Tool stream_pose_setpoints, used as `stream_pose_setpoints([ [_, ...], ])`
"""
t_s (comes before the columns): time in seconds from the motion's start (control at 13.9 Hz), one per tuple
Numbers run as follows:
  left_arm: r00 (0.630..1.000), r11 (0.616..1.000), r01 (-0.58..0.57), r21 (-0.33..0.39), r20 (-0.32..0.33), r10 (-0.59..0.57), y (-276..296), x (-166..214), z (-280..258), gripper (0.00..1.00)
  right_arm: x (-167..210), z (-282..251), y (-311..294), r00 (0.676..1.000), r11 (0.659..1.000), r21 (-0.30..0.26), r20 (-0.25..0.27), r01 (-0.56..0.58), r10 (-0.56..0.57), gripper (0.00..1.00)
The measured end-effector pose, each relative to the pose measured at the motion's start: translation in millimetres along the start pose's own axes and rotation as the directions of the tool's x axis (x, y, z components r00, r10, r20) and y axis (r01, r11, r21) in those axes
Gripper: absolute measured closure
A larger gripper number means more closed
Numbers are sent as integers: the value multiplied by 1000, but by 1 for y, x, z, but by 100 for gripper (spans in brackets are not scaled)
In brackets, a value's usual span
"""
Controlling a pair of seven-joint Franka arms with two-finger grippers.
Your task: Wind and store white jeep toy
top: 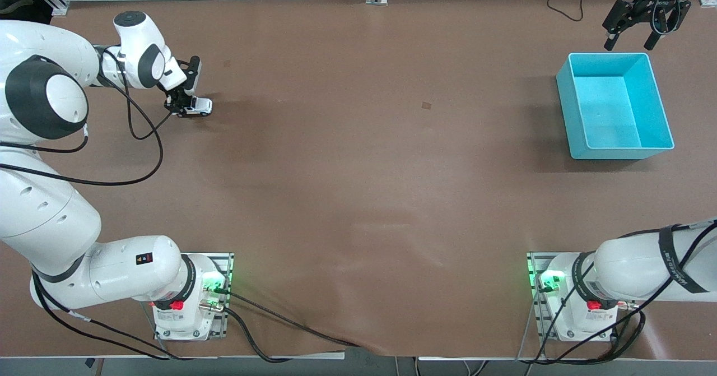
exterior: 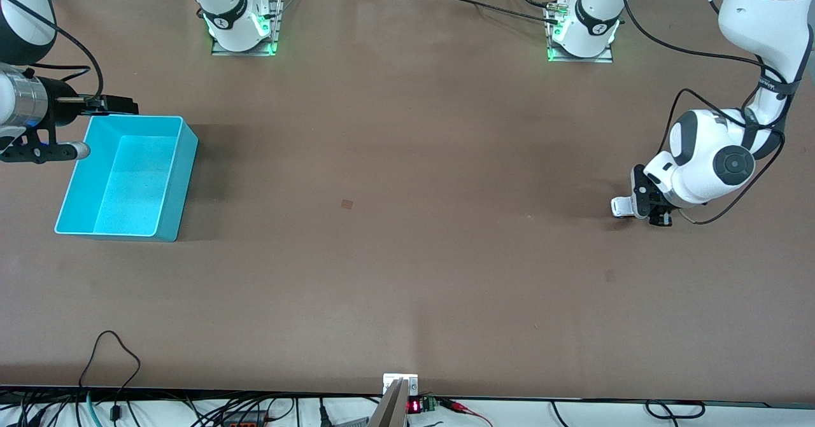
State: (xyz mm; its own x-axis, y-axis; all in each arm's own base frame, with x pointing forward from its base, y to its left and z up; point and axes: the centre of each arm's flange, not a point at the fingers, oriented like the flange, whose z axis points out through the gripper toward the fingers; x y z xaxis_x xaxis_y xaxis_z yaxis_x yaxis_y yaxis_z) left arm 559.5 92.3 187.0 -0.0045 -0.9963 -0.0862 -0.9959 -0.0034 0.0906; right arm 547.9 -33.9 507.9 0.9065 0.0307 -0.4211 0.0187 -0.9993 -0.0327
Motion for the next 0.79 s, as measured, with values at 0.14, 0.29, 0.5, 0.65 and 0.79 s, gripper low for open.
stream_pose_setpoints([
  [0.14, 1000, 1000, -5, 0, 2, 5, 1, -13, 1, 48, 0, 0, 0, 1000, 1000, 0, 0, 0, 0, 0],
  [0.29, 1000, 1000, -7, 0, 7, 7, 2, -25, 2, 48, 0, 0, 0, 1000, 1000, 0, 1, 0, 0, 0],
  [0.5, 1000, 1000, -12, 1, 6, 12, 3, -40, 4, 48, 0, 1, 0, 1000, 1000, 0, 2, 0, 0, 0],
  [0.65, 1000, 1000, -17, 4, 8, 17, 4, -50, 5, 48, 2, 3, 0, 1000, 1000, 1, 7, 0, 0, 0],
  [0.79, 1000, 1000, -21, 7, 18, 21, 5, -60, 6, 48, 4, 5, 0, 1000, 1000, 1, 13, 1, -1, 0],
])
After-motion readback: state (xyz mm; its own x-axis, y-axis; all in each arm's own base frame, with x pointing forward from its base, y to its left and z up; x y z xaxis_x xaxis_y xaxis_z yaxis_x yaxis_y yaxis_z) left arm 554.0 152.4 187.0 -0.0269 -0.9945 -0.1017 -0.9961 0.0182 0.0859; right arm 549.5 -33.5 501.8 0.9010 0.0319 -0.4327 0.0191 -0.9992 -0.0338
